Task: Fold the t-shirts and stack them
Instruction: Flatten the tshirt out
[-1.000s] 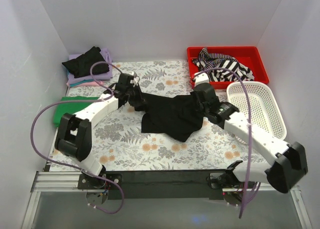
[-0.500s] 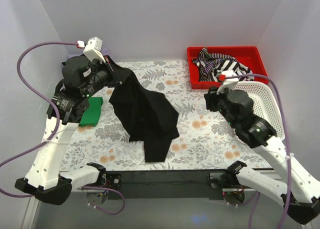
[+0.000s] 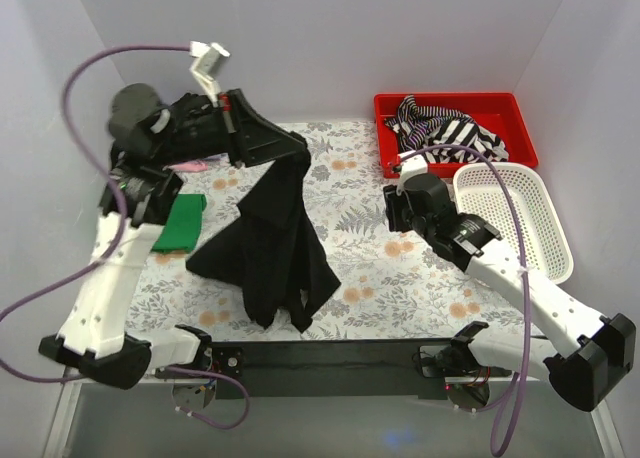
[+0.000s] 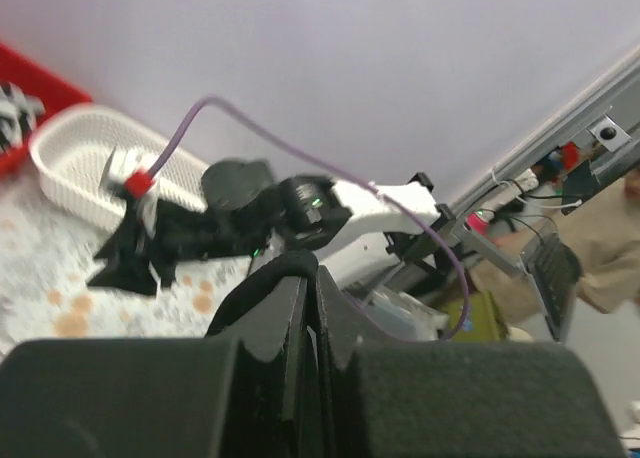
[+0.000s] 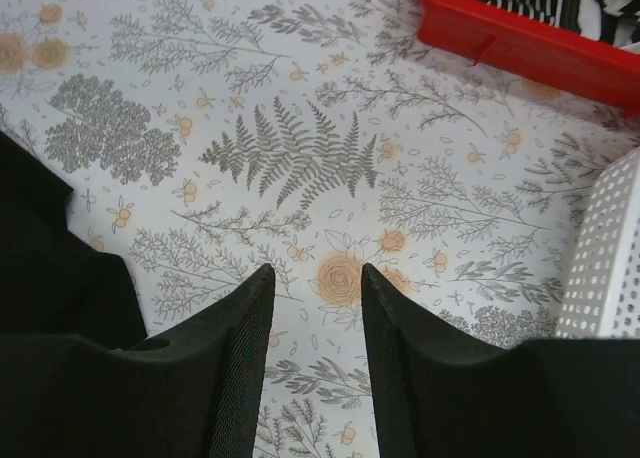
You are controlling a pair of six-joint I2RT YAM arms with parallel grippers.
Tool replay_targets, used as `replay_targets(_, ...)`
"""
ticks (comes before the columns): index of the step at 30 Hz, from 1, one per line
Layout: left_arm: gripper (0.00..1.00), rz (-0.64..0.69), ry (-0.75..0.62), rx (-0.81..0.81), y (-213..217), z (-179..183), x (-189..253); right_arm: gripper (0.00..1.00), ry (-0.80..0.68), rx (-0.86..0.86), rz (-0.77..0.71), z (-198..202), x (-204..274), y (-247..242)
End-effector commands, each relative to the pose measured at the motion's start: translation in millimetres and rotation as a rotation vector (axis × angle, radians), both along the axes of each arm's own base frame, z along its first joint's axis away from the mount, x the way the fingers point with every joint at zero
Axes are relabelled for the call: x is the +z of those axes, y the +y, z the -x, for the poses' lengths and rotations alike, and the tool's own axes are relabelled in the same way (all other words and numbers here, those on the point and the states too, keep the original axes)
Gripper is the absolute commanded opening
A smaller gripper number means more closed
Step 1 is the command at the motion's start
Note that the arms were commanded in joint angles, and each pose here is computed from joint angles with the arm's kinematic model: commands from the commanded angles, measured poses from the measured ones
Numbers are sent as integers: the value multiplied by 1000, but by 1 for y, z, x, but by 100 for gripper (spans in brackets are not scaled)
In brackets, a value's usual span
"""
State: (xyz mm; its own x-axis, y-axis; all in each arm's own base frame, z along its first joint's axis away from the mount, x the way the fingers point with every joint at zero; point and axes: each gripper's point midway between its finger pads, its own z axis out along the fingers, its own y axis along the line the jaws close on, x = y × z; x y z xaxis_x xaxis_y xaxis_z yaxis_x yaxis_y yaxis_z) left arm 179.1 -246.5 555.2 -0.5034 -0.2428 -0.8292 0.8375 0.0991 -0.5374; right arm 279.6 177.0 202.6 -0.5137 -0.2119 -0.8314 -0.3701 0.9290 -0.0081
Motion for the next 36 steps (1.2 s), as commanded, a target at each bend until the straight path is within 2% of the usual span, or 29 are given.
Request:
replay_targets(1,0,-52,178,-124,-25,-33,-64,47,-122,-82,-31,-5,38,-16)
replay_targets(2,0,-77,242,-121,-30,-45,-99,47,-130,-92,-30,-4,40,-19)
replay_targets(5,0,-110,318,-135,-47,-76,-157,47,-130,-98,-33,-4,39,-20)
replay_targets(10,0,-178,439,-142,-85,-144,-225,45,-68,42,-88,8,36,6)
replay_targets(12,0,-169,405,-136,-93,-162,-215,45,-33,102,-122,19,31,15)
replay_targets(14,0,-185,447,-82,-101,-188,-233,47,-2,146,-139,30,26,19)
replay_targets(15,0,-176,395,-66,-104,-199,-220,47,21,153,-139,34,20,20)
replay_targets(17,0,-189,414,-33,-108,-215,-226,47,74,178,-152,43,8,23)
replay_targets(18,0,-177,364,-24,-110,-220,-209,47,109,192,-163,49,-1,26)
replay_targets(20,0,-191,355,31,-108,-231,-204,47,165,263,-217,63,-9,40)
replay_targets(22,0,-192,263,79,-105,-237,-179,47,224,310,-255,78,-25,49)
replay_targets(24,0,-195,231,139,-99,-242,-166,48,226,359,-285,88,-28,62)
replay_targets(26,0,-192,202,150,-96,-242,-157,52,237,410,-278,99,-37,73)
replay_targets(29,0,-209,230,145,-97,-246,-169,54,254,474,-227,110,-45,95)
replay_targets(33,0,-221,263,124,-100,-248,-183,55,252,469,-143,107,-65,111)
replay_targets(36,0,-222,263,127,-100,-248,-184,54,191,373,-39,87,-80,104)
